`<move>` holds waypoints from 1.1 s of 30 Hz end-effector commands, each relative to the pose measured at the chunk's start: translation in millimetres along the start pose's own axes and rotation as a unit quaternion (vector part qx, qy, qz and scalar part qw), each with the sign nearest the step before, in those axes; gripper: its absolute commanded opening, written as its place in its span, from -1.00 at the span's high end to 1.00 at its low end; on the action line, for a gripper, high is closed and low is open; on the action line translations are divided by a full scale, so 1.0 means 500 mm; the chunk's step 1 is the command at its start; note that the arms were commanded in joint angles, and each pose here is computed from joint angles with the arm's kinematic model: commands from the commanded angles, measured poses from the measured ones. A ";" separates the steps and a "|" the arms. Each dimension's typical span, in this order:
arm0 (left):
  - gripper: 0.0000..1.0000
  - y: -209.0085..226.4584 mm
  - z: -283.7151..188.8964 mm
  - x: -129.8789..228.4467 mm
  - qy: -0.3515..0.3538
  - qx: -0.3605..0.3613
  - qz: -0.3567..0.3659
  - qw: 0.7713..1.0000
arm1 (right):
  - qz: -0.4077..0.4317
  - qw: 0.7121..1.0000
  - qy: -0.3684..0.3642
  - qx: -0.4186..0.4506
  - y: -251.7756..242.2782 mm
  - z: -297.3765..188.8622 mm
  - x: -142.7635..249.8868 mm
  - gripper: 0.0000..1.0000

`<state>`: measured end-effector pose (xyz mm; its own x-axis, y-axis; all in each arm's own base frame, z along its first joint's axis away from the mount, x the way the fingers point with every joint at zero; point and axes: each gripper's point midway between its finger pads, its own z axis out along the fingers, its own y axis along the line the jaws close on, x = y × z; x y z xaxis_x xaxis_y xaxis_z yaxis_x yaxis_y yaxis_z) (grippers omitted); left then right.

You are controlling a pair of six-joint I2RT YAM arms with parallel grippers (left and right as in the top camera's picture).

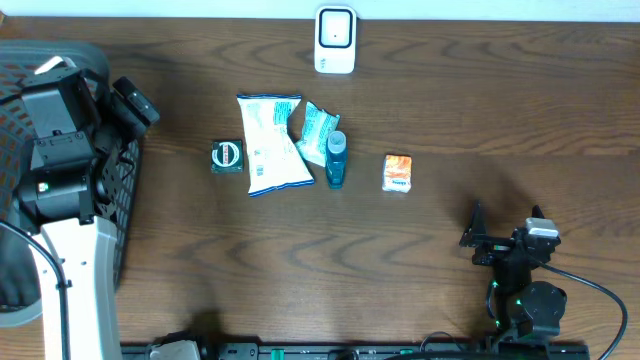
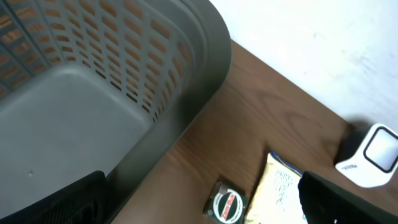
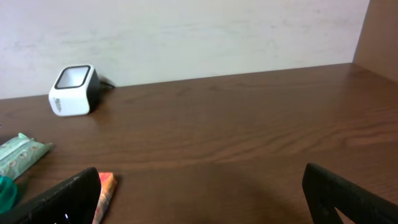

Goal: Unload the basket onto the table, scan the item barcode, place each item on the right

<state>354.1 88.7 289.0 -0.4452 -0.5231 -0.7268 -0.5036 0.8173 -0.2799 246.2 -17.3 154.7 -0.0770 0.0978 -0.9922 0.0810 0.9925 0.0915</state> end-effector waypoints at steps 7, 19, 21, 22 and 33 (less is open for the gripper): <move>-0.96 -0.060 -0.014 0.044 0.064 0.098 0.008 0.993 | -0.006 1.000 0.003 -0.005 0.004 0.000 0.003 -0.98; -0.96 -0.096 -0.025 0.054 0.067 0.157 0.100 0.980 | -0.006 1.000 0.003 -0.005 0.004 0.000 0.003 -0.98; -0.96 -0.099 -0.026 0.051 0.064 0.161 0.101 0.980 | -0.006 1.000 0.003 -0.005 0.004 0.000 0.003 -0.98; -0.99 -0.102 -0.028 0.048 0.059 0.166 0.108 0.978 | -0.006 1.000 0.003 -0.005 0.004 0.000 0.003 -0.98; -0.81 -0.156 -0.060 0.071 0.067 0.232 0.146 0.959 | -0.006 1.000 0.003 -0.005 0.004 0.000 0.003 -0.98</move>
<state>359.2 12.6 302.8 -0.6075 -0.2950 -0.7375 -0.0343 0.9373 -0.3467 246.2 -17.3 154.7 -0.0770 0.0978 -0.9922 0.0810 0.9925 0.0915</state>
